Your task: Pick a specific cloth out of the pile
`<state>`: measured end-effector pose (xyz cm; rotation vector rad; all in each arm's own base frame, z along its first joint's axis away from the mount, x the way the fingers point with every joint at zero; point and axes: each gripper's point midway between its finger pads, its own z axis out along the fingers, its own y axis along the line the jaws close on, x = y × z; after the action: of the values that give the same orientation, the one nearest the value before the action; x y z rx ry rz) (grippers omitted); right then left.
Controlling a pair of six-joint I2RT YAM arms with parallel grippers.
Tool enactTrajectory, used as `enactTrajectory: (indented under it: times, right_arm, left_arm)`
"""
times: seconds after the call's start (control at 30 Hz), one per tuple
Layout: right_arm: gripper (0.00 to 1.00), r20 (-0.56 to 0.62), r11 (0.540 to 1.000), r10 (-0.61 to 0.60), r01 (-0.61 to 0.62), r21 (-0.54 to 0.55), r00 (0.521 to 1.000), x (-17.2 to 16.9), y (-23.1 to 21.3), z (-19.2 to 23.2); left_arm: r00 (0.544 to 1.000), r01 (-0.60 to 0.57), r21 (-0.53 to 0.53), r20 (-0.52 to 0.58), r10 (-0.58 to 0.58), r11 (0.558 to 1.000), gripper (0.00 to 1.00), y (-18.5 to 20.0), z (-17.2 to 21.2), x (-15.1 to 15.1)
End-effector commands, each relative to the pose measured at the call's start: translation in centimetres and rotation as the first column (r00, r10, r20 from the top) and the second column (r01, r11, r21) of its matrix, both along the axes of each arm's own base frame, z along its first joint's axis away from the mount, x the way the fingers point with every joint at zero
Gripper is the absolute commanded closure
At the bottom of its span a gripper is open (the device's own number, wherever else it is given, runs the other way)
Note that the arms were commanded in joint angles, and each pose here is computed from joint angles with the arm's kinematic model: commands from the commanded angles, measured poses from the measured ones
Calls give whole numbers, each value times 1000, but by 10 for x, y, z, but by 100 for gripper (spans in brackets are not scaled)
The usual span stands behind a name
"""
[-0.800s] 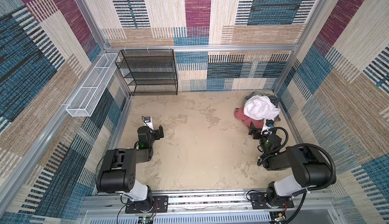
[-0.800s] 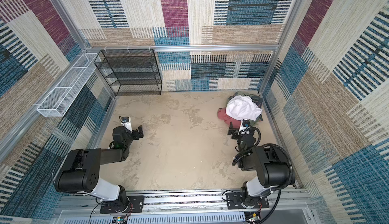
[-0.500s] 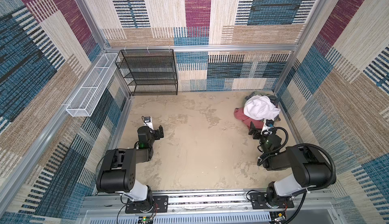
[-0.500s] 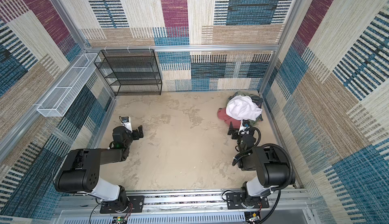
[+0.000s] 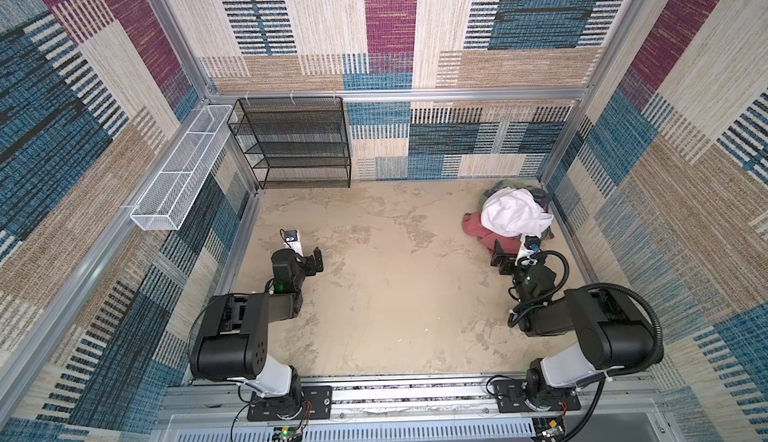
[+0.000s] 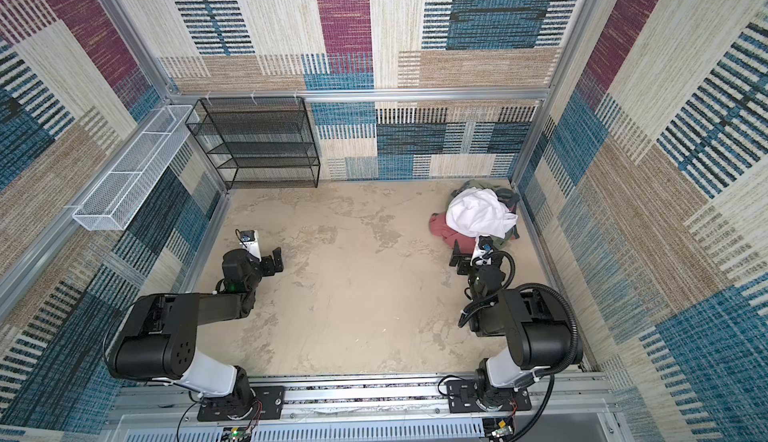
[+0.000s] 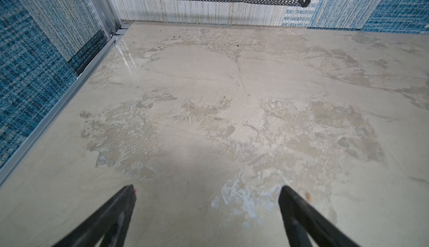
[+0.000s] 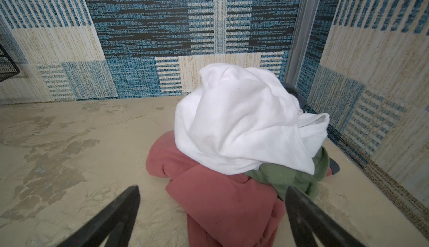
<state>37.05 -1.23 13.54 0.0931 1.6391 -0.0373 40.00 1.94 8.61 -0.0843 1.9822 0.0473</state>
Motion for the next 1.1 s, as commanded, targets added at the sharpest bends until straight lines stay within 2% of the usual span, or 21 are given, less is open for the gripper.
enactTrajectory:
  times: [0.0, 0.3, 0.5, 0.6, 0.67, 0.73, 0.87, 1.0, 1.07]
  right_arm:
    - [0, 33, 1000, 5, -5, -3, 999, 2, 1, 9]
    - [0, 33, 1000, 3, -3, -2, 999, 3, 1, 9]
    - [18, 31, 1000, -2, 2, -8, 1000, 4, 0, 13]
    - [24, -30, 997, -72, 72, -3, 997, 15, -8, 21]
    - [26, -41, 994, -107, 107, -10, 993, 18, -6, 32]
    - [26, -36, 997, -79, 78, -13, 996, 18, 8, 46]
    - [27, -95, 999, 40, -40, 5, 995, 30, 51, 71]
    - [27, -177, 982, 180, -166, 91, 968, 41, 91, 80]
    - [28, -245, 975, 208, -182, 126, 947, 47, 101, 70]
  left_arm:
    - [1000, 11, 15, 29, -11, 1000, 1, -1, 7, 3]
    - [999, 12, 15, 30, -12, 1000, 1, -1, 7, 3]
    - [999, 18, 16, 42, -19, 1000, 1, -2, 12, 3]
    - [999, -9, 22, 39, 8, 1000, 8, 1, 31, -3]
    - [998, 3, 33, 63, -5, 999, 18, -3, 45, -8]
    - [998, -2, 39, 55, 0, 999, 21, -8, 57, -15]
    - [998, 18, -52, 67, -14, 998, 29, -25, 87, -22]
    - [1000, 27, -114, 0, -27, 993, 30, -46, 99, -29]
    - [998, 27, -153, -47, -35, 988, 32, -56, 99, -33]
